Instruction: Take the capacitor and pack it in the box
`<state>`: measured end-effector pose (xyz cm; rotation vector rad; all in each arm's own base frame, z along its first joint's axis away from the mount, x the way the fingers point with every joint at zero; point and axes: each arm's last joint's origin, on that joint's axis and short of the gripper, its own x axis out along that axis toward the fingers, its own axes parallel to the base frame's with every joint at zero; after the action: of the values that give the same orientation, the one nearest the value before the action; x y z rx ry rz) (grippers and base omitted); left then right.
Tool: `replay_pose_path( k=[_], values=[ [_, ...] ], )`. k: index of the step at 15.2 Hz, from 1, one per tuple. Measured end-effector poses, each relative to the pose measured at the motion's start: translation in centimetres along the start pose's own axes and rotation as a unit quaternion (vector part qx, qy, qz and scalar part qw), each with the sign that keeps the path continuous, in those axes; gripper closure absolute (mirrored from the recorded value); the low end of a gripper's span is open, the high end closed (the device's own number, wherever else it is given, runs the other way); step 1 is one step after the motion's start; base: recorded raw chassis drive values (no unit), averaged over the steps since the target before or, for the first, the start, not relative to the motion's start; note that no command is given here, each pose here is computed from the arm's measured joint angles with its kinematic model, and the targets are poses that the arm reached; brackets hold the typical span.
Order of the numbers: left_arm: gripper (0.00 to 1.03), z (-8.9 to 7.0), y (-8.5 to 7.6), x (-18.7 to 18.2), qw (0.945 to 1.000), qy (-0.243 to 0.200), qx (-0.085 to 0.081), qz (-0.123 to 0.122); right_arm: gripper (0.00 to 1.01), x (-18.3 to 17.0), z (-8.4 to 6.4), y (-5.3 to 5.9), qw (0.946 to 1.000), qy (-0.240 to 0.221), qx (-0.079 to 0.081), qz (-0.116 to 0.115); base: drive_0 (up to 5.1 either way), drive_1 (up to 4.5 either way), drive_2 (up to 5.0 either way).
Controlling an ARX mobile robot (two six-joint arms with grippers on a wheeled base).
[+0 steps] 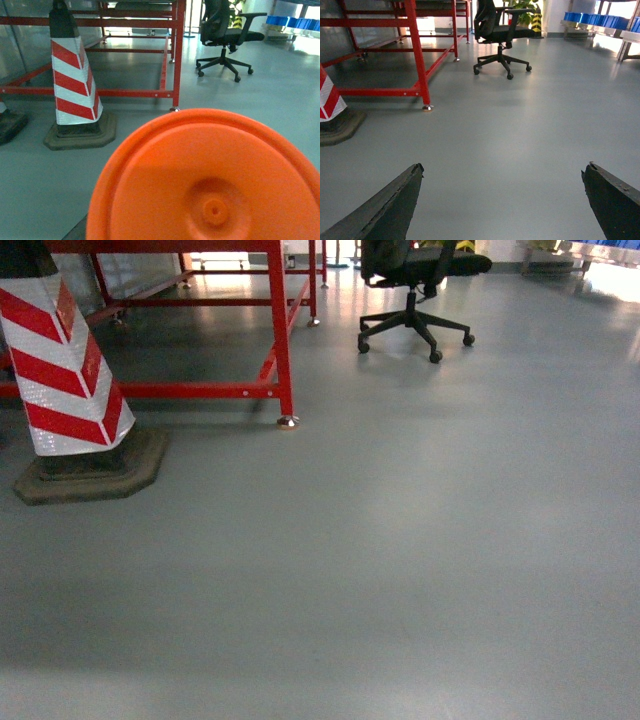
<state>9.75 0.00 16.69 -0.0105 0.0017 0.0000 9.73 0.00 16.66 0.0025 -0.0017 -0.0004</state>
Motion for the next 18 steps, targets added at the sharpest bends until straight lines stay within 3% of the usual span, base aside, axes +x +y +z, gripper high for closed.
replay_pose_path(
  k=[18],
  values=[
    [0.6, -0.04, 0.0, 0.0, 1.0, 0.002, 0.0, 0.0, 0.03, 0.0, -0.01, 0.0, 1.0, 0.001, 0.0, 0.0, -5.0, 2.38, 2.4]
  ],
)
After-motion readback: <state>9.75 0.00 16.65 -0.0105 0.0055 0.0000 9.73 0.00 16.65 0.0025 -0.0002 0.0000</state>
